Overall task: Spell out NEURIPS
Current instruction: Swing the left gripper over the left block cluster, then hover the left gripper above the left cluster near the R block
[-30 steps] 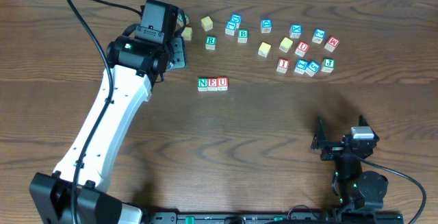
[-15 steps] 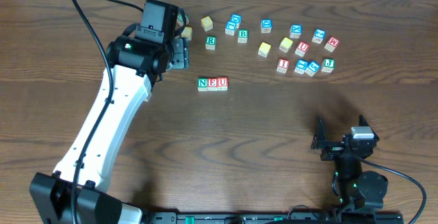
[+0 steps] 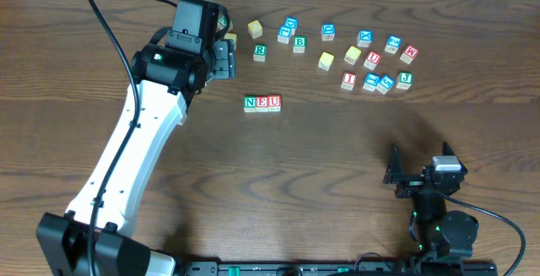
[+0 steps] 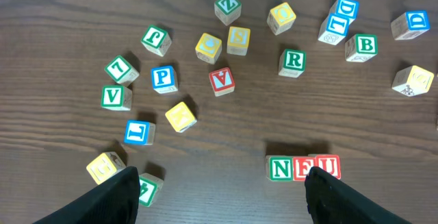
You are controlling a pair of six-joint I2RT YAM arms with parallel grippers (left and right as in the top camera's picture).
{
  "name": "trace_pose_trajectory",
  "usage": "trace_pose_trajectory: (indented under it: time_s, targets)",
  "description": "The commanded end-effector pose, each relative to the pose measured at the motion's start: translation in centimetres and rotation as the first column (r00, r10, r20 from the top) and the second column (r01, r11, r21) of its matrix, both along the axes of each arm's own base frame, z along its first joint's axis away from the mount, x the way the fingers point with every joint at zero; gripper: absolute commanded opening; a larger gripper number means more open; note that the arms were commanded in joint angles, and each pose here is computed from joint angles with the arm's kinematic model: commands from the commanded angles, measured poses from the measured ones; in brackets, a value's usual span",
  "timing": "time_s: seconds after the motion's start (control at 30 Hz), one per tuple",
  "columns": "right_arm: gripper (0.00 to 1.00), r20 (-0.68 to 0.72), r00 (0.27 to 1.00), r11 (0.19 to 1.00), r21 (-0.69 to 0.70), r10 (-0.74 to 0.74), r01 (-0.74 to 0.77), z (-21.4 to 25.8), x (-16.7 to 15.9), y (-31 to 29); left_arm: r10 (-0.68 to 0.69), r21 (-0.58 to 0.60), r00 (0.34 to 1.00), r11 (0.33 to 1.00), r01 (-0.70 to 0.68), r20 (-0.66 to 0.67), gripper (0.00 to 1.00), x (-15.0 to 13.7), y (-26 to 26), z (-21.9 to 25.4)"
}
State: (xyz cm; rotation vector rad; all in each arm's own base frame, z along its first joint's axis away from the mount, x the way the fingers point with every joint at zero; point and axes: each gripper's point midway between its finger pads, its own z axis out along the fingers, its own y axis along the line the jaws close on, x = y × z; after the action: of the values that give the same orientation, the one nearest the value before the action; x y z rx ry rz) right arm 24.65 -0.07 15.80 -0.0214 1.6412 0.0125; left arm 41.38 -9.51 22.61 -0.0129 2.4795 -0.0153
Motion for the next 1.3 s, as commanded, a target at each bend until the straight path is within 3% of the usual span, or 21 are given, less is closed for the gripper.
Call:
trace_pose_trajectory:
  time_s: [0.0, 0.37, 1.27]
  targets:
    - [0.99, 0.001, 1.000, 1.000, 0.009, -0.001, 0.001, 0.0, 0.0, 0.0, -0.012, -0.008, 0.999, 1.000, 0.012, 0.050, 0.76, 0.3, 0.0, 1.9]
    - [0.99, 0.001, 1.000, 1.000, 0.009, -0.001, 0.001, 0.0, 0.0, 0.0, -0.029, -0.003, 0.996, 1.000, 0.029, 0.090, 0.76, 2.8, -0.7, 3.6]
    - [0.99, 0.001, 1.000, 1.000, 0.009, -0.001, 0.001, 0.0, 0.0, 0.0, 0.040, -0.013, 0.985, 0.999, -0.039, 0.165, 0.75, 5.4, 2.2, 4.5]
